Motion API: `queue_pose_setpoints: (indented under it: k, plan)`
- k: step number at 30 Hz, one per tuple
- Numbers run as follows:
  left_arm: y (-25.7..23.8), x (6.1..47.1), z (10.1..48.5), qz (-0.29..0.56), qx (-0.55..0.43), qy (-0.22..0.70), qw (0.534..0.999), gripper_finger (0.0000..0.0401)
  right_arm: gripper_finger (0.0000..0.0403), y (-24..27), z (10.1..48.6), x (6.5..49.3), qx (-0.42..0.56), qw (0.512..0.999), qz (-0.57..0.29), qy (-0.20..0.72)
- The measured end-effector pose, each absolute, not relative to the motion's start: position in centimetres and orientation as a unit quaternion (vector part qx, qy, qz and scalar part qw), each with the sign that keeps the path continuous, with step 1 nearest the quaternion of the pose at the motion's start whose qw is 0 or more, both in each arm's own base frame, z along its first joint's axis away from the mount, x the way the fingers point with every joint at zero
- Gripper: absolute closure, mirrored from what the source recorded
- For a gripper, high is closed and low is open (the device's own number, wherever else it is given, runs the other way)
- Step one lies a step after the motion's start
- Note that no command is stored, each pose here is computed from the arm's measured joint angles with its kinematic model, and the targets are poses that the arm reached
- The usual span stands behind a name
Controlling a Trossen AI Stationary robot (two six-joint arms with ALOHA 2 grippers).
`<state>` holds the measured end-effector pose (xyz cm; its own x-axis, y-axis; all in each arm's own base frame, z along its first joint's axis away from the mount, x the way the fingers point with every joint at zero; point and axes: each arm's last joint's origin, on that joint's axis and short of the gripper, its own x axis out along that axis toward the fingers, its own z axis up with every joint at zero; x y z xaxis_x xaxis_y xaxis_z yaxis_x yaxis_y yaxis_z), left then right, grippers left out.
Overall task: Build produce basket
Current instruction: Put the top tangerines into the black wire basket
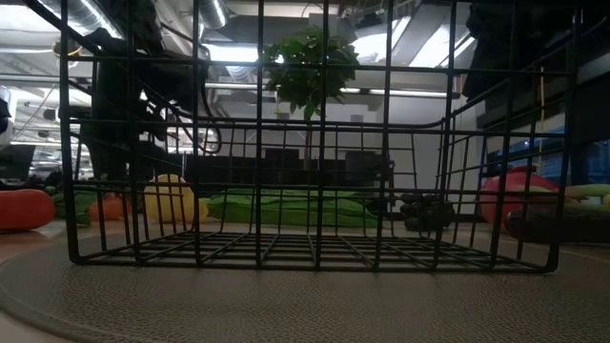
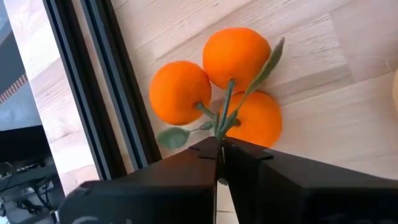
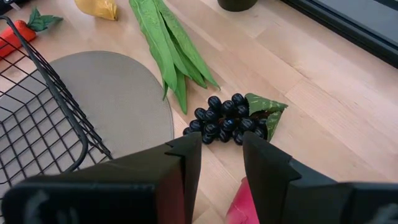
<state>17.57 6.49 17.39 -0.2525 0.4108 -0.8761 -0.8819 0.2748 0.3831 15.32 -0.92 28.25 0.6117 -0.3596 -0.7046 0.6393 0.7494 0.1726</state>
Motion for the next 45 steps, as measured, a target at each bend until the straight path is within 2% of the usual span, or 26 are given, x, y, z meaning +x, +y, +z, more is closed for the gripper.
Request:
queue_pose_setpoints:
  k: [3,7,15,21,27,33,38,45]
  plan:
    - [6.4,17.6,17.4,0.565,-0.200,0.555,0.577,0.0399,0.0293,-0.9,28.3,15.3,0.209,0.873,-0.286,0.335]
    - [5.7,18.1,17.9,0.559,-0.143,0.550,0.604,0.0400,0.0293,-0.9,28.3,15.3,0.209,0.873,-0.286,0.335]
    - [2.7,21.2,22.6,0.545,-0.051,0.439,0.712,0.0400,0.0293,-0.9,28.3,15.3,0.209,0.873,-0.286,0.335]
    - [-1.2,23.5,28.1,0.499,0.004,0.341,0.797,0.0401,0.0293,-0.9,28.3,15.3,0.209,0.873,-0.286,0.335]
    - [-5.4,25.3,32.5,0.391,0.060,0.273,0.877,0.0401,0.0293,-0.9,28.3,15.3,0.209,0.873,-0.286,0.335]
    - [-9.2,26.0,33.8,0.216,0.080,0.266,0.936,0.0401,0.0293,-0.9,28.3,15.3,0.210,0.873,-0.287,0.334]
    - [-11.2,26.1,33.6,0.070,0.089,0.290,0.950,0.0401,0.0293,-0.9,28.3,15.3,0.210,0.873,-0.287,0.334]
    - [-11.6,25.9,33.6,0.050,0.089,0.291,0.951,0.0383,0.0293,-0.9,28.3,15.3,0.210,0.873,-0.287,0.334]
